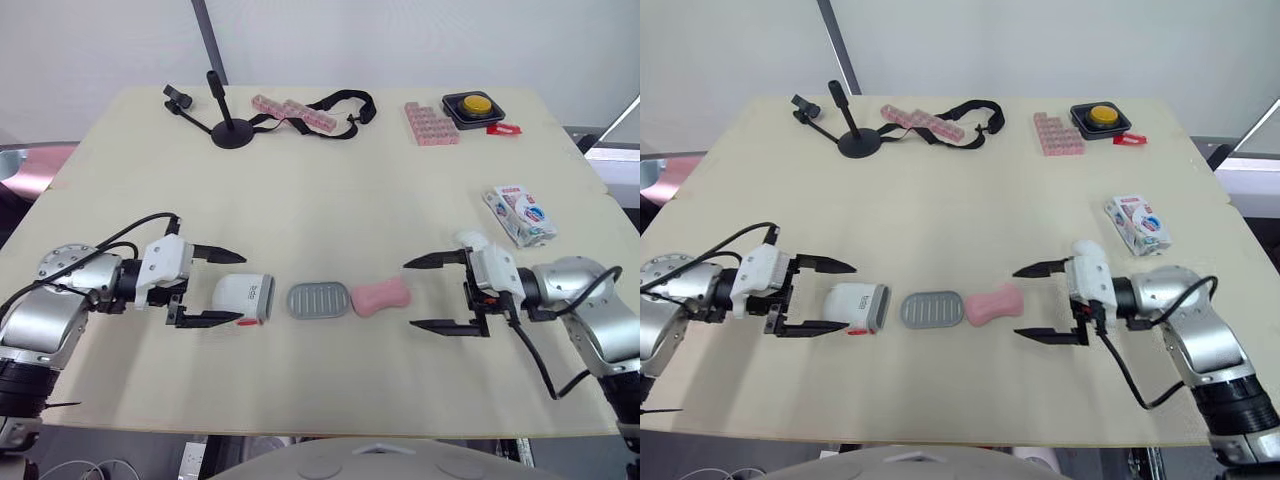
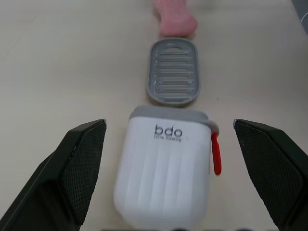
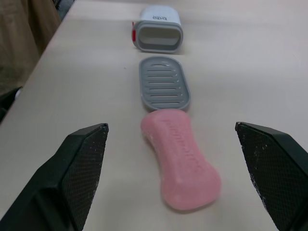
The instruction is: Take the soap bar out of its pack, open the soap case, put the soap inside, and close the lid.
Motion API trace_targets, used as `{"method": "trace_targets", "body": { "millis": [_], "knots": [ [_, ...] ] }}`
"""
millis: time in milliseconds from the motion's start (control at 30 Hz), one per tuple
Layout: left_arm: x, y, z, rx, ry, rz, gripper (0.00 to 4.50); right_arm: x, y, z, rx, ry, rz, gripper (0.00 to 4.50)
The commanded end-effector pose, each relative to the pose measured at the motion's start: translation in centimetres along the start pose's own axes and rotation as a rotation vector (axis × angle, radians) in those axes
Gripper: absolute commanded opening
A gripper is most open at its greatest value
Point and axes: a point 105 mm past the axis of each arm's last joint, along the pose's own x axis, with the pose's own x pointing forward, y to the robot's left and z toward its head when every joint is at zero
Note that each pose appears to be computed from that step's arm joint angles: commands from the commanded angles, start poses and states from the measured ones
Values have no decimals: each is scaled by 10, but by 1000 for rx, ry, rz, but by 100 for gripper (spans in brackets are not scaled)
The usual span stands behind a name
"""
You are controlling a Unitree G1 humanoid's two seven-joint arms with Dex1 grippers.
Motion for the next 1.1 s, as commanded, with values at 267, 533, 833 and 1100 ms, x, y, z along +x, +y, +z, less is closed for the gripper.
{"method": "trace_targets", "body": {
  "millis": [267,533,833,1100],
  "knots": [
    [-18,-7,4,65,-42,41,449,29,-15,1,-73,151,33,450],
    [-18,-22,0,40,-50,84,449,36,-16,-12,-103,234,77,450],
    [-10,-28,2,31,-65,105,449,46,-20,-22,-120,261,94,450],
    [-4,-29,5,25,-81,123,449,51,-18,-24,-188,277,170,450]
  ]
}}
